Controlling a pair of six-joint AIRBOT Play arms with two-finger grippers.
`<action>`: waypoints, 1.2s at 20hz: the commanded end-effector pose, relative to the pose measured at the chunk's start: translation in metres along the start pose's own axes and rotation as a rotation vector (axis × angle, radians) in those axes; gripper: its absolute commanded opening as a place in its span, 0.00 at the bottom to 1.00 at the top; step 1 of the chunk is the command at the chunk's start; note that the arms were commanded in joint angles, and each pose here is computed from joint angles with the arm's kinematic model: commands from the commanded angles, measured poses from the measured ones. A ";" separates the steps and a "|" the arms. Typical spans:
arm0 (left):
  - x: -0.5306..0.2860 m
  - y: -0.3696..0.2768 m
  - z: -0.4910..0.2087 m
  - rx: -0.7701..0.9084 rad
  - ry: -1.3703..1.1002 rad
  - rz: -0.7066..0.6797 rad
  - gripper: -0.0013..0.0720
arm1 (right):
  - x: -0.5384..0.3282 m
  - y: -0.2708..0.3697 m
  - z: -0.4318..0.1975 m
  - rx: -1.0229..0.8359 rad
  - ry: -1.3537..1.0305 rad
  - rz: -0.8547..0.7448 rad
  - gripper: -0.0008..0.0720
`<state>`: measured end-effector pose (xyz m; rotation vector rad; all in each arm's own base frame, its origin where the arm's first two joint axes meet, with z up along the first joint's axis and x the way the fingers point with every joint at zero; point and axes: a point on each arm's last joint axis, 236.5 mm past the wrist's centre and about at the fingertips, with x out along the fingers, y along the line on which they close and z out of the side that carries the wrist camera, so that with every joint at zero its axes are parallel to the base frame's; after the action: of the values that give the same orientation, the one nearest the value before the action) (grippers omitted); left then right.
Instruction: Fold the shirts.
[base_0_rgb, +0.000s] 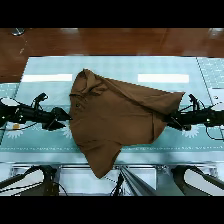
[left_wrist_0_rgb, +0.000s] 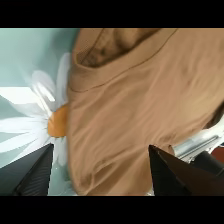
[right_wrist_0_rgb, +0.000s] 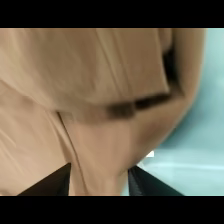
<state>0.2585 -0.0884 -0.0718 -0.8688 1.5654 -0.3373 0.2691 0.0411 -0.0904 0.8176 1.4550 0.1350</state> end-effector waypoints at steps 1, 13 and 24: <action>0.002 -0.004 0.001 0.002 -0.012 -0.024 0.98 | 0.000 0.014 0.018 0.043 -0.079 0.063 0.61; 0.002 -0.005 -0.003 0.010 0.004 -0.030 0.98 | -0.014 -0.010 -0.005 -0.073 0.061 -0.083 0.61; 0.002 -0.002 0.005 0.012 -0.029 -0.019 0.98 | 0.040 0.013 0.004 -0.016 0.115 0.029 0.57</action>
<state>0.2626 -0.0908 -0.0722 -0.8773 1.5342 -0.3513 0.2714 0.0538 -0.1029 0.8239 1.5645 0.1985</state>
